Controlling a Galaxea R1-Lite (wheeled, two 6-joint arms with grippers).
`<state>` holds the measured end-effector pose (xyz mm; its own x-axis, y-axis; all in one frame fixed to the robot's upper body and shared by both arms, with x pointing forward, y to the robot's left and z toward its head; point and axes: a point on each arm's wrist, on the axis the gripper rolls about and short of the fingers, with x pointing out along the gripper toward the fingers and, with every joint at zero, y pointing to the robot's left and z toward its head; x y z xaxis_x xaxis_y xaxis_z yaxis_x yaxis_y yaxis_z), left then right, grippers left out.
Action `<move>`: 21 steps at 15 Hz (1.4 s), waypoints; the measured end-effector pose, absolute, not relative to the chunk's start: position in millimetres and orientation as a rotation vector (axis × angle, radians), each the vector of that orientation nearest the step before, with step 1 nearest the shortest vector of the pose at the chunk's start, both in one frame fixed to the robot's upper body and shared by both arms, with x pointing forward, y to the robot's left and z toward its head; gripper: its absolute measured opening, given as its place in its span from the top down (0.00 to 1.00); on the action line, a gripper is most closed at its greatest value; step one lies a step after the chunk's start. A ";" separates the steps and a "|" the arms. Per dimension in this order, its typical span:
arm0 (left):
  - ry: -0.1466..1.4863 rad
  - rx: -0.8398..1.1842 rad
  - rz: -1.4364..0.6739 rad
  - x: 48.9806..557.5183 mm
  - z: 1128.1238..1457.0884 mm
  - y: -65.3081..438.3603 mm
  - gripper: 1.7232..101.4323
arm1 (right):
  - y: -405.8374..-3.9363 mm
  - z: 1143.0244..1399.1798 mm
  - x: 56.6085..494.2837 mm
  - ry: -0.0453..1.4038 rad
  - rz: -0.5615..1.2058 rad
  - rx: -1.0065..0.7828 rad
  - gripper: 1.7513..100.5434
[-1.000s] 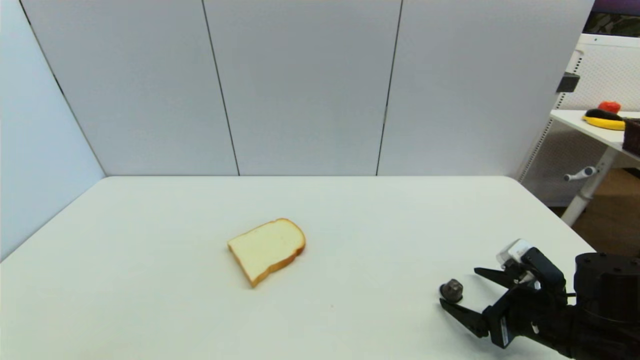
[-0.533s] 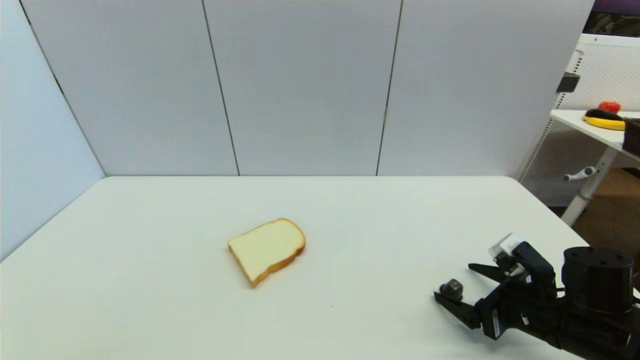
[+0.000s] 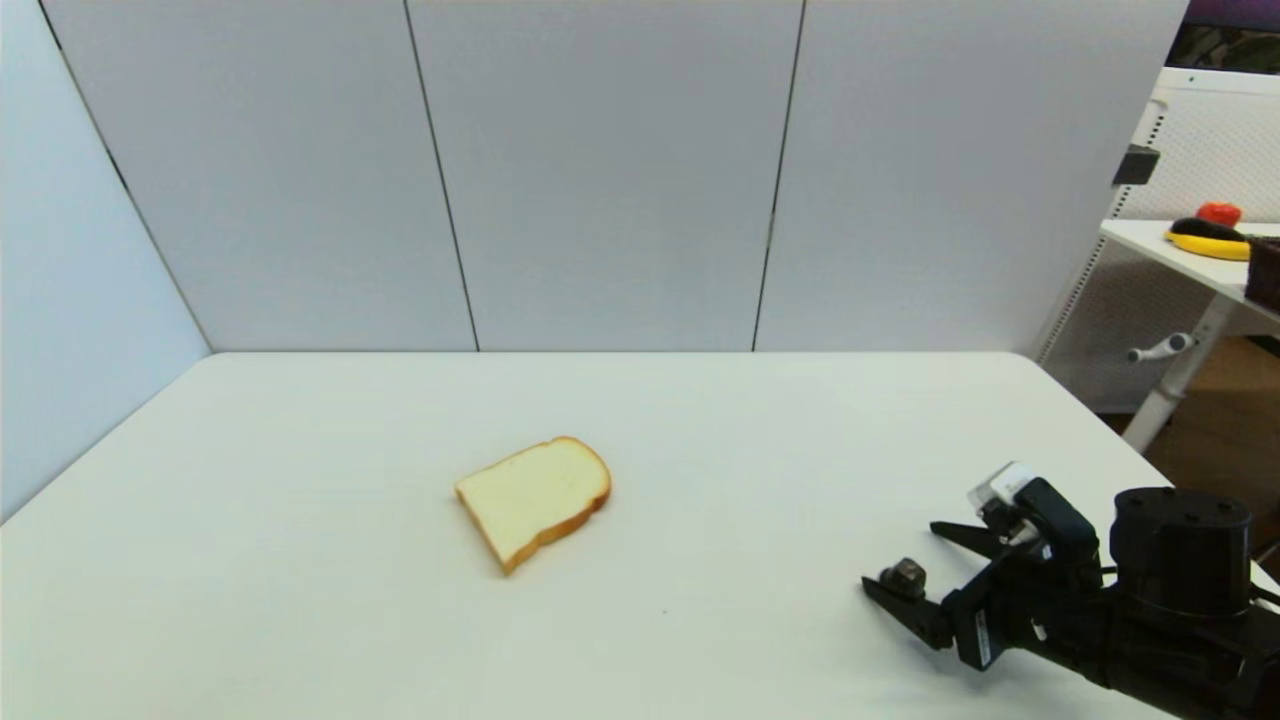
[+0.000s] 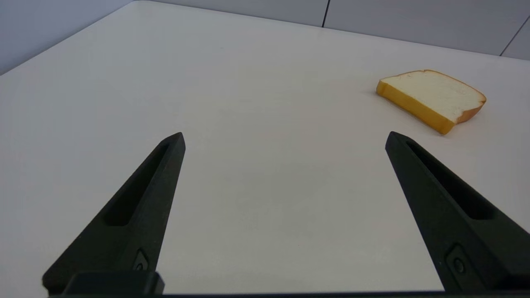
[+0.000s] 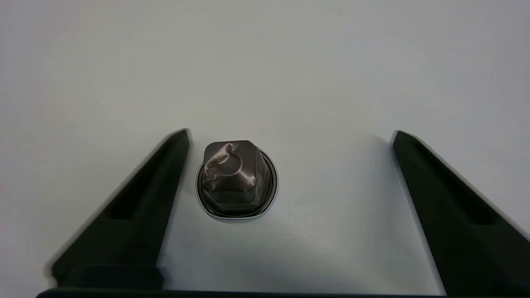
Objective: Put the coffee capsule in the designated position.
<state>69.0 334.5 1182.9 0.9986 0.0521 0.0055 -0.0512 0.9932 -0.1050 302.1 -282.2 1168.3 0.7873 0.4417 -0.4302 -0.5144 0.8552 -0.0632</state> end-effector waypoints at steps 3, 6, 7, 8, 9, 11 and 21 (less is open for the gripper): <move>-0.008 -0.105 0.051 69.0 1182.9 334.5 0.04 | -282.5 1167.6 301.8 0.424 0.515 -0.182 0.39; -0.008 -0.105 0.052 69.0 1182.9 334.5 0.04 | -283.1 1167.9 301.3 0.423 0.512 -0.183 0.57; -0.009 -0.105 0.051 69.0 1182.9 334.5 0.04 | -283.2 1168.2 301.2 0.422 0.512 -0.182 0.70; -0.009 -0.105 0.051 69.0 1182.9 334.5 0.04 | -283.4 1168.9 301.2 0.417 0.511 -0.183 0.84; -0.009 -0.105 0.051 69.0 1182.9 334.5 0.04 | -283.6 1169.1 300.9 0.417 0.510 -0.183 0.84; -0.009 -0.105 0.052 69.0 1182.9 334.5 0.04 | -284.1 1169.3 300.5 0.418 0.508 -0.182 0.84; -0.009 -0.105 0.052 69.0 1182.9 334.5 0.04 | -256.8 1211.4 352.6 0.246 0.547 -0.127 0.84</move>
<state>69.0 334.5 1182.9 0.9986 0.0521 0.0060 -0.0512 0.9932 -0.1050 352.6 -256.8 1211.4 0.8257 0.4982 -0.2647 -0.5285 0.8472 -0.0539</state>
